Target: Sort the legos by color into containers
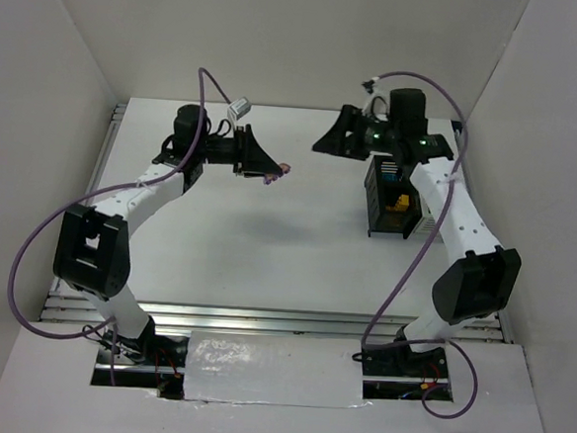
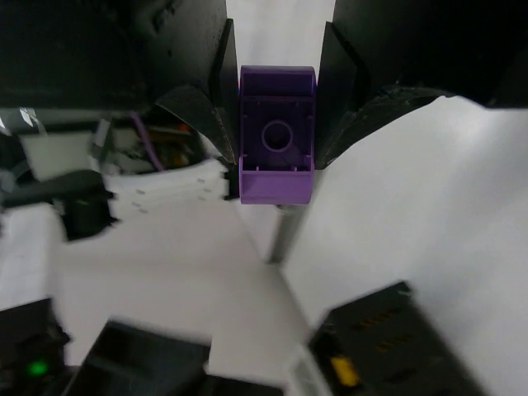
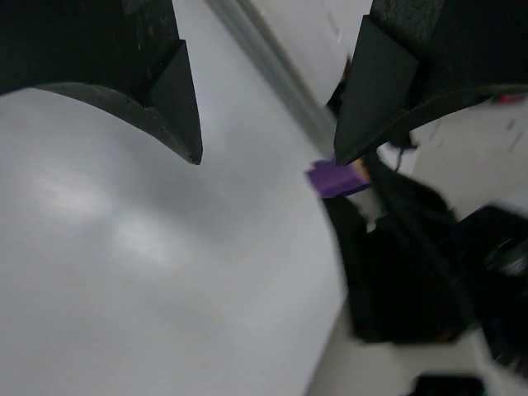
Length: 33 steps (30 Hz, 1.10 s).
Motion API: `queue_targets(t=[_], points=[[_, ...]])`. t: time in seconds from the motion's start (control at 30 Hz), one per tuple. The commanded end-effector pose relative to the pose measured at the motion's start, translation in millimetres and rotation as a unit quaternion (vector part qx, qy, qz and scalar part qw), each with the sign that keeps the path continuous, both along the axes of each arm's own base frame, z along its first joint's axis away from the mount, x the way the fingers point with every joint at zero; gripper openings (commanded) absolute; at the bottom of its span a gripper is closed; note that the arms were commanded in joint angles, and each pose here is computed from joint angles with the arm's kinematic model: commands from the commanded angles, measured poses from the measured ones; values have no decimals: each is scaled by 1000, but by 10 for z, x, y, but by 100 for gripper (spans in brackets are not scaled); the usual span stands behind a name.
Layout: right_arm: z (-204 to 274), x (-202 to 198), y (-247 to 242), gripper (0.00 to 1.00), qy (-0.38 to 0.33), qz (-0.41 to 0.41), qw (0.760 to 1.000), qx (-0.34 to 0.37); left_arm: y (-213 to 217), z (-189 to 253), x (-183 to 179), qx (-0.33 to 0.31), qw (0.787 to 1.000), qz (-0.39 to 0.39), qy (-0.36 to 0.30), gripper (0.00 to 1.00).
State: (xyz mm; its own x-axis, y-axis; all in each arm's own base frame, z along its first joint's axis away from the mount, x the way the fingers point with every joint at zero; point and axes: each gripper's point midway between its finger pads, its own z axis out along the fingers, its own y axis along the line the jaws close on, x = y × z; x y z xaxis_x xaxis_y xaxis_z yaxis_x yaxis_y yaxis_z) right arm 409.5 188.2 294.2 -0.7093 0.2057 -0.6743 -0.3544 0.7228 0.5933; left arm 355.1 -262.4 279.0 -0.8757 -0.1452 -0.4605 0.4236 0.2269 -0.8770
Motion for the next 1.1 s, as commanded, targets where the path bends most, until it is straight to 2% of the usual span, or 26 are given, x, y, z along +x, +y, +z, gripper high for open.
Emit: queue_targets(t=[0.0, 0.03, 0.07, 0.1, 0.13, 0.17, 0.27, 0.4, 0.53, 0.67, 0.7, 0.8, 1.03, 1.07], points=[[487, -1033, 901, 72, -11, 285, 951, 118, -138, 584, -524, -97, 980, -151, -89, 0], [512, -1073, 948, 72, -11, 286, 951, 117, -166, 658, -638, -112, 978, -169, -49, 0], [573, -1108, 984, 72, -16, 295, 947, 129, -143, 762, -787, -128, 964, -191, -132, 0], [699, -1133, 1020, 71, -24, 305, 938, 161, -136, 772, -842, -135, 960, -200, -143, 0], [784, -1275, 1028, 71, -16, 344, 921, 185, -129, 823, -927, -143, 959, -210, -127, 0], [824, -1306, 1030, 69, -11, 353, 916, 192, -125, 864, -985, -148, 951, -219, -159, 0], [923, -1377, 1038, 65, -7, 372, 909, 188, -159, 854, -977, -149, 951, -225, -154, 0], [887, -1425, 994, 59, -8, 367, 912, 182, -158, 840, -980, -151, 950, -225, -157, 0], [791, -1419, 987, 63, 20, 352, 918, 179, -166, 825, -958, -148, 950, -224, -159, 0], [643, -1164, 942, 63, 50, 269, 954, 120, -172, 845, -924, -145, 947, -226, -177, 0], [512, -1063, 875, 64, 73, 218, 969, 88, -173, 879, -904, -142, 945, -228, -188, 0], [499, -920, 766, 61, 82, 144, 984, 67, -157, 889, -752, -141, 946, -217, -193, 0], [630, -1104, 932, 54, 107, 209, 960, 151, -114, 938, -634, -148, 948, -204, -193, 0], [707, -1113, 963, 54, 88, 224, 957, 164, -115, 924, -632, -148, 948, -203, -194, 0]])
